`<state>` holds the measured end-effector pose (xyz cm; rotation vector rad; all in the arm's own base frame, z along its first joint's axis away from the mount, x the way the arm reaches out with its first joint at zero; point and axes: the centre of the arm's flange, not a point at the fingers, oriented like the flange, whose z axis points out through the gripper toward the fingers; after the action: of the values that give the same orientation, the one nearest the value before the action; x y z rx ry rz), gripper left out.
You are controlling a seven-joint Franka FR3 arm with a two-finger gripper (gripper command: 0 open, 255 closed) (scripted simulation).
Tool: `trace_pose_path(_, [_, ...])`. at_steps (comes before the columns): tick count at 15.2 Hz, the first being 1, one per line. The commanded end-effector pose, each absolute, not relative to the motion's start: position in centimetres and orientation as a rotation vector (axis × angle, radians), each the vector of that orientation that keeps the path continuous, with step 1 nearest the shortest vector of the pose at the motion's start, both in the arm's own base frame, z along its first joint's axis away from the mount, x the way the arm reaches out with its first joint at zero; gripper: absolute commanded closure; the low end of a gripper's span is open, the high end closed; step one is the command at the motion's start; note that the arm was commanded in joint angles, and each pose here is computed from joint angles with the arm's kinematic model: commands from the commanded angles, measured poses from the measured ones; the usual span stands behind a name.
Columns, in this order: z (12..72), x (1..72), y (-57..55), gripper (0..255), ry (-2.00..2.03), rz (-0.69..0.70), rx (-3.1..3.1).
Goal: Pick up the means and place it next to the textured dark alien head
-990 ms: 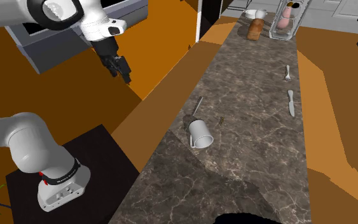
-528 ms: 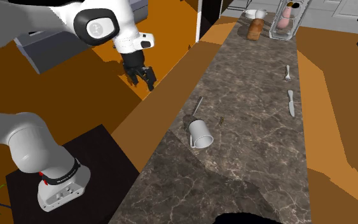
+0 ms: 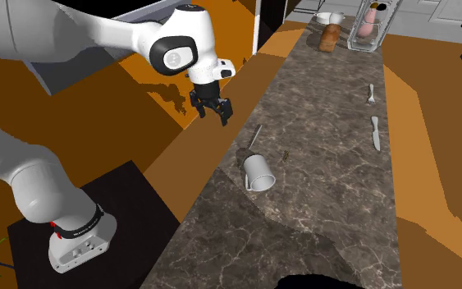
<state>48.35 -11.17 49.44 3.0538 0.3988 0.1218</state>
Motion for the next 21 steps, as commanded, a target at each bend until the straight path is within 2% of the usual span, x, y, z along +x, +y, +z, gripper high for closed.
trace_pose_path(1, [48.2, 50.8, -12.3, 0, 0.431, 0.117, 3.058])
trace_pose_path(14, [38.8, 64.6, -18.0, 0, 0.629, 0.081, 3.084])
trace_pose_path(21, [35.1, 64.8, -18.0, 0, 0.629, 0.081, 3.084])
